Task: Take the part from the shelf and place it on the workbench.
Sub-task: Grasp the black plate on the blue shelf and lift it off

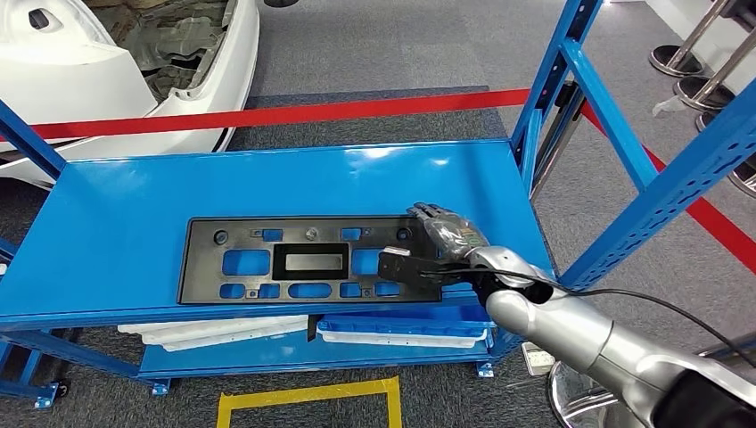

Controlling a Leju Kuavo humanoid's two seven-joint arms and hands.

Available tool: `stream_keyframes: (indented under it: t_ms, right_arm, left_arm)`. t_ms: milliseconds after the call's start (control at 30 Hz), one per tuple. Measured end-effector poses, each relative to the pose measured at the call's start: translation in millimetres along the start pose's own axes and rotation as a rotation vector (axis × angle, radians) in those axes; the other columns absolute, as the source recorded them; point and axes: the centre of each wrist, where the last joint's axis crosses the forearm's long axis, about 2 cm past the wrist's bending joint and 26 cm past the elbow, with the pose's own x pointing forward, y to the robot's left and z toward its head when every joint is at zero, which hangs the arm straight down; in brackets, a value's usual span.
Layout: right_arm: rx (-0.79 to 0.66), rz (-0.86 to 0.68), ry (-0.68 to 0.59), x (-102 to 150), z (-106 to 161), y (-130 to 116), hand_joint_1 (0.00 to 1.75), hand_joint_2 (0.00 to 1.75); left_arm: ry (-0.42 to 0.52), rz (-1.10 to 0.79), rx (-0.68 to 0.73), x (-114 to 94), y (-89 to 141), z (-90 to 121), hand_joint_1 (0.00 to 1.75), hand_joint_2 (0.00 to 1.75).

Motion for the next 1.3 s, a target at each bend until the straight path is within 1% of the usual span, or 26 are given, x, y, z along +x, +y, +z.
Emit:
stream_keyframes:
  t_ms: [167,333,533,800,900,1033,1167,1300]
  right_arm:
    - [0.002,-0.007,-0.033,6.9,-17.2,2.1,0.0,1.75]
    - [-0.008,-0.018,-0.024,11.9,-30.5,1.7,0.0,1.75]
    - [-0.043,-0.043,0.015,10.3,-33.3,-1.0,0.0,1.75]
    - [-0.124,-0.094,0.047,1.2,-32.8,-16.0,0.0,1.75]
    - [-0.184,-0.113,0.037,2.4,-28.6,-26.1,0.0,1.75]
    - [-0.268,-0.14,-0.002,12.3,-14.1,-51.2,0.0,1.75]
    - [-0.326,-0.145,-0.087,29.0,3.9,-71.2,0.0,1.75]
    - [-0.348,-0.127,-0.191,44.1,17.5,-77.7,0.0,1.75]
  left_arm:
    - [-0.012,0.002,0.003,1.0,-0.9,-0.3,0.0,0.0]
    - [-0.02,0.002,0.012,1.3,0.2,-0.3,0.0,0.0]
    - [-0.022,0.001,0.014,0.8,1.7,0.0,0.0,0.0]
    - [-0.03,0.007,0.02,0.9,4.5,0.3,0.0,0.0]
    - [-0.042,0.016,0.024,1.2,5.5,0.3,0.0,0.0]
    - [-0.058,0.03,0.031,1.7,7.4,0.4,0.0,0.0]
    - [-0.063,0.029,0.033,2.1,8.6,0.5,0.0,0.0]
    - [-0.063,0.024,0.03,2.2,8.3,0.4,0.0,0.0]
